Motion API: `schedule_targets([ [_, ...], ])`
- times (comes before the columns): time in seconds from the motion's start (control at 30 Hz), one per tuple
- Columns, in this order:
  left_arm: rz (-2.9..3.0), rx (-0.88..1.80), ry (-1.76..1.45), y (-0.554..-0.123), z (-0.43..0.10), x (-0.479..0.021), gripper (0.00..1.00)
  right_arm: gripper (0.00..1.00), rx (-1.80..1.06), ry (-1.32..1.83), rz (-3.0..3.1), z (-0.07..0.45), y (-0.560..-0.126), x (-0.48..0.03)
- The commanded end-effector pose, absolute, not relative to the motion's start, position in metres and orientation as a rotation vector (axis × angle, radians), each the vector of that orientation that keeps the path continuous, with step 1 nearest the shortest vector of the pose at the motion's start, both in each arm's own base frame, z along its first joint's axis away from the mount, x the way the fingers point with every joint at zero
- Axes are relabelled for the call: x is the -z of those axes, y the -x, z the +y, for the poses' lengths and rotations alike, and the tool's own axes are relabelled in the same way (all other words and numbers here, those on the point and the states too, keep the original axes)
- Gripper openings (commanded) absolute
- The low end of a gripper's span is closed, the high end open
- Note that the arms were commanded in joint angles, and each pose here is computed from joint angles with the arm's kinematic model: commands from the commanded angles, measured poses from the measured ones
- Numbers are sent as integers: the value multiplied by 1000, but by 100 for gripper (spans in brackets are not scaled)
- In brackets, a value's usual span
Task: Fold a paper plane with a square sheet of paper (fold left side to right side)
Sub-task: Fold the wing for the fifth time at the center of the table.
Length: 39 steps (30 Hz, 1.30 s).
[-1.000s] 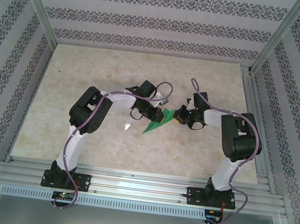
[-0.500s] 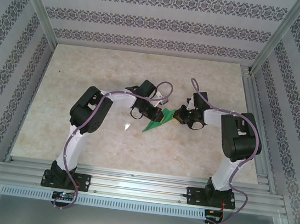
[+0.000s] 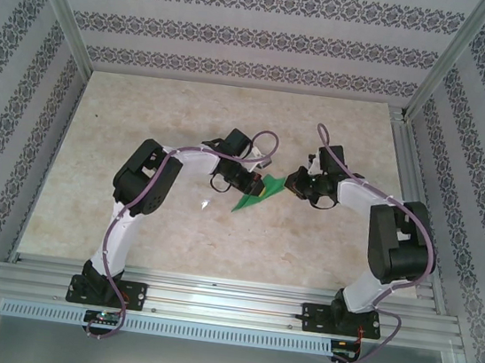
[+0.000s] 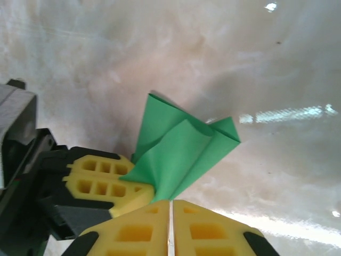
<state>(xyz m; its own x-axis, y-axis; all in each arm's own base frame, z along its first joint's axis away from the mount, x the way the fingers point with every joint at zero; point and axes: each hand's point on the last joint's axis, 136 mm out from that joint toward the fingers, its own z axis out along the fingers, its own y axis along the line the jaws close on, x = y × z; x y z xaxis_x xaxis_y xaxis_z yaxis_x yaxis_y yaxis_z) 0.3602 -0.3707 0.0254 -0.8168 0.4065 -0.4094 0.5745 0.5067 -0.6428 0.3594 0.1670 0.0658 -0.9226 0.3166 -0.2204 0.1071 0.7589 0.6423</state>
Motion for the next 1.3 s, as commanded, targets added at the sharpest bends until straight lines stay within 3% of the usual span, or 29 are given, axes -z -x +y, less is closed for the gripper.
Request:
schedule_targets([
  [0.0, 2607, 1159, -787, -363, -357, 5, 0, 8, -960, -310, 2620, 184, -363, -69],
  [0.5, 2610, 1192, -726, -364, -351, 11, 0, 6, -1036, -281, 2653, 219, -372, -46],
  [1.27, 2625, 1183, -705, -365, -343, 15, 0, 5, -935, -334, 2745, 206, -364, -3],
])
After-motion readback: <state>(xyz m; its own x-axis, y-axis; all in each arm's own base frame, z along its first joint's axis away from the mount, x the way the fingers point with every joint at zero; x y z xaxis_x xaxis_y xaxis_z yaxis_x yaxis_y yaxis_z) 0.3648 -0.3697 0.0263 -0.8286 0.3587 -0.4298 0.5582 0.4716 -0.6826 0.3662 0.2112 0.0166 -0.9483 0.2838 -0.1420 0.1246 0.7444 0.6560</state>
